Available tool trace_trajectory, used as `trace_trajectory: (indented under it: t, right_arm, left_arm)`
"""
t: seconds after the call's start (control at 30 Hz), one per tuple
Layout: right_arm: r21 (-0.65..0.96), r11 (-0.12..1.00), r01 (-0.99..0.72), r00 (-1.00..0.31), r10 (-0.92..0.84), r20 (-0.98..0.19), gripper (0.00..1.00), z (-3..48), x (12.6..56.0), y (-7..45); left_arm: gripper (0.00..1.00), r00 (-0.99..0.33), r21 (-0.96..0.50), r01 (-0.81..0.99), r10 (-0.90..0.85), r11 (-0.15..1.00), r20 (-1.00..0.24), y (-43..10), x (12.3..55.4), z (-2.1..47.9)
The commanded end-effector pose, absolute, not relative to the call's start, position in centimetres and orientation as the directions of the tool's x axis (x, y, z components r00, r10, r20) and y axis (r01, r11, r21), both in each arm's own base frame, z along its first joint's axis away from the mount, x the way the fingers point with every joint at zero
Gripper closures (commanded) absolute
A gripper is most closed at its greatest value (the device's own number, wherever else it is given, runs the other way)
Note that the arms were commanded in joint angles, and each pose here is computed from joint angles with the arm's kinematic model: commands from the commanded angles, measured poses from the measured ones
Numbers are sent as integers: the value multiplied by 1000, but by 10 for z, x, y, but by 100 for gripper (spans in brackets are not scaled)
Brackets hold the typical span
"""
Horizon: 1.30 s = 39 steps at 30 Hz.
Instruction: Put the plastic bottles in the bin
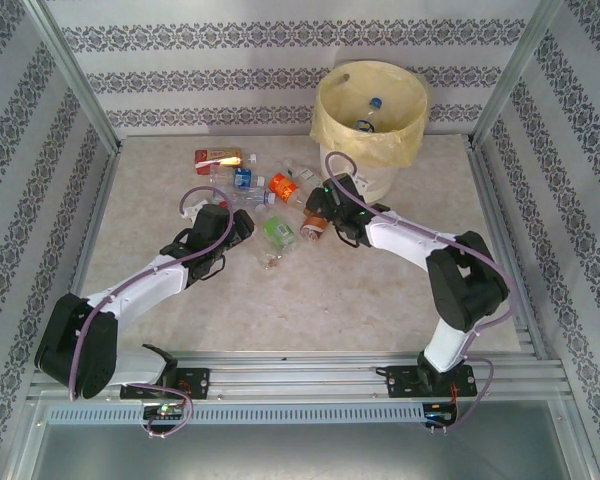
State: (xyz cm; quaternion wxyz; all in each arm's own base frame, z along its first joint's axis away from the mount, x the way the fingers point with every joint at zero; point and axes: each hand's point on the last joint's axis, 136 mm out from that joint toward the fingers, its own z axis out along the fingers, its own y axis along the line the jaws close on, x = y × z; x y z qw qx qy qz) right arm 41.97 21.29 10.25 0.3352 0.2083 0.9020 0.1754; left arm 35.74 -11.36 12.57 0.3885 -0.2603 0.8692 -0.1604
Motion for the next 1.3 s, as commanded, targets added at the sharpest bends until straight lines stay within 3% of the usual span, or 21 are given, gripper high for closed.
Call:
trace_trajectory:
  t: [0.0,0.57,1.0,1.27]
  right_arm:
    - [489,823,288,-692,532,-488,3,91,421,230]
    - [403,853,332,-748,498,-439,11,39,417,250]
    - [396,878,270,-736,454,-503,39,46,415,247]
    - [419,895,155,-725,391,-566,48,80,411,247]
  left_arm:
    - [1,-567,-481,-322,-573,816,-592,-113,359,121]
    - [1,-609,-471,-303,-548,829,-573,-121,360,115]
    - [1,-616,-460,-312,-546,831,-568,-119,359,114]
    - [1,-616,-459,-315,-547,831,-566,-120,360,113]
